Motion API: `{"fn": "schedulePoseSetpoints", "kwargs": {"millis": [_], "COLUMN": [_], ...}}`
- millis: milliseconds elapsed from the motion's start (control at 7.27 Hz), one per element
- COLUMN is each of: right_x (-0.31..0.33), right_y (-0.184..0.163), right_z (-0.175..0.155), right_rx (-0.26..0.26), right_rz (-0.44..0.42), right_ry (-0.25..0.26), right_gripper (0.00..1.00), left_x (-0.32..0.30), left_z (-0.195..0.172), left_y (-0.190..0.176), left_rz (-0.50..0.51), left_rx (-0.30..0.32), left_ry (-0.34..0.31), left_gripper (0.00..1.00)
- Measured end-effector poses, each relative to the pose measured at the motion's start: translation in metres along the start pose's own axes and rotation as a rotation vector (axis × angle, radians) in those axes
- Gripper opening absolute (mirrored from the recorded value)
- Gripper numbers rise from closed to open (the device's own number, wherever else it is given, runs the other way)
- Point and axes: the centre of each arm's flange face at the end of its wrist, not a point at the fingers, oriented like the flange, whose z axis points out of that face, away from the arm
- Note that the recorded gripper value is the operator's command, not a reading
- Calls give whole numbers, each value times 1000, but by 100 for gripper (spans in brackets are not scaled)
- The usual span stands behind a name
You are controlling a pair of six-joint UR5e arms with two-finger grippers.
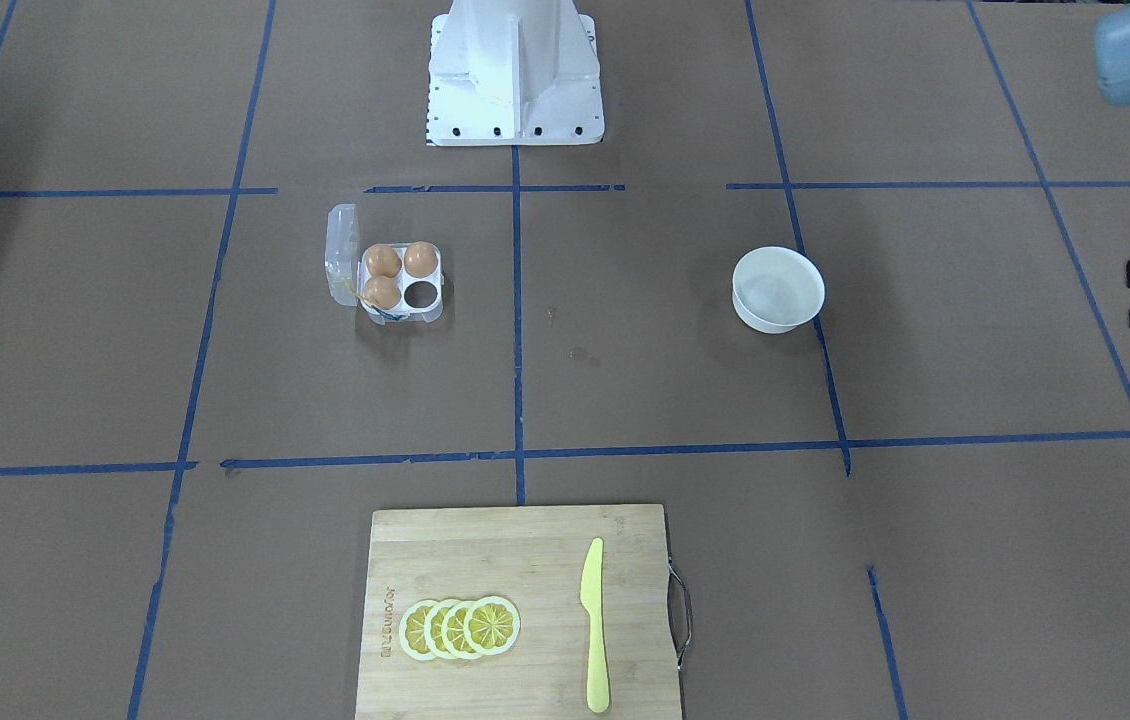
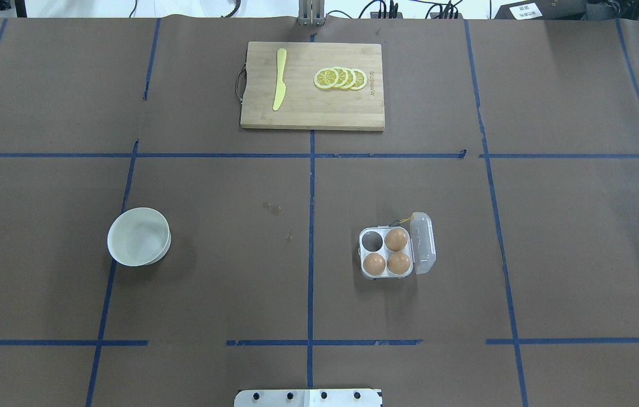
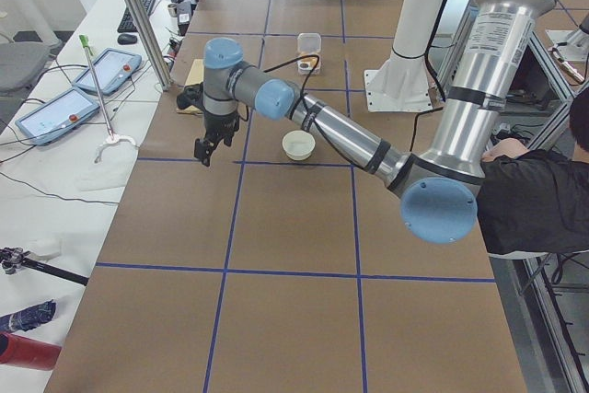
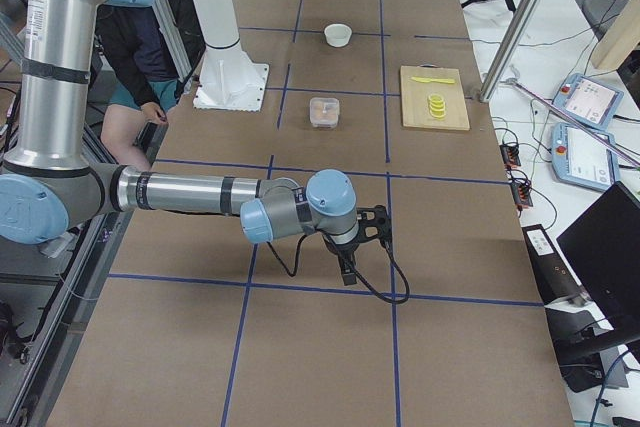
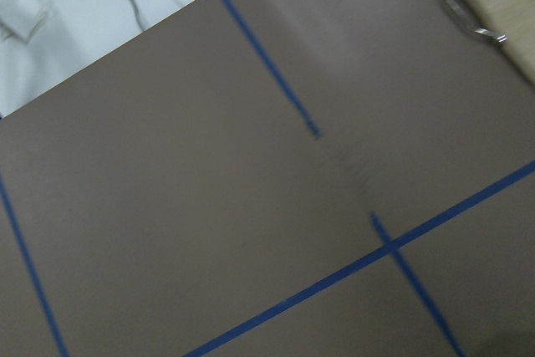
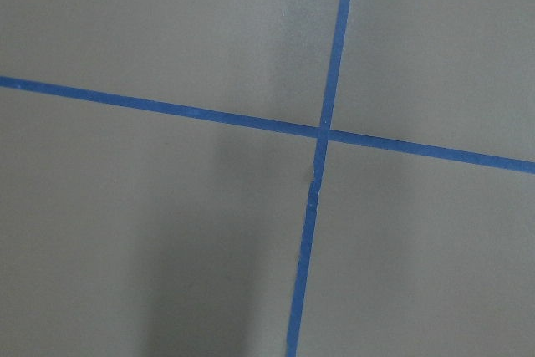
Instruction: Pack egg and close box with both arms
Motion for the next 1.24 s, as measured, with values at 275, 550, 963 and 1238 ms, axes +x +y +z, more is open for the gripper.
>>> {"fn": "schedulePoseSetpoints", "kwargs": {"millis": [275,550,963,1238], "right_x": [-25,-92,-230,-308], "right_y": [-7,-15,-8,3], "right_z": [1,13,46,77], "right_rx": [-5,-34,-95,-99], "right_rz": [43,84,169,201], "right_ry": [-27,-81,-147,-174], "right_gripper": [100,100,100,100], "left_x": [-90,-126,-133,-135], "left_z": [31,42,41,38], "left_y": [78,151,187,190], "left_rz": [-129,-240,-251,-254], "left_rx": [-98,-124,-115,-108], "left_ry": [3,58,115,117], "left_gripper": [100,100,100,100]}}
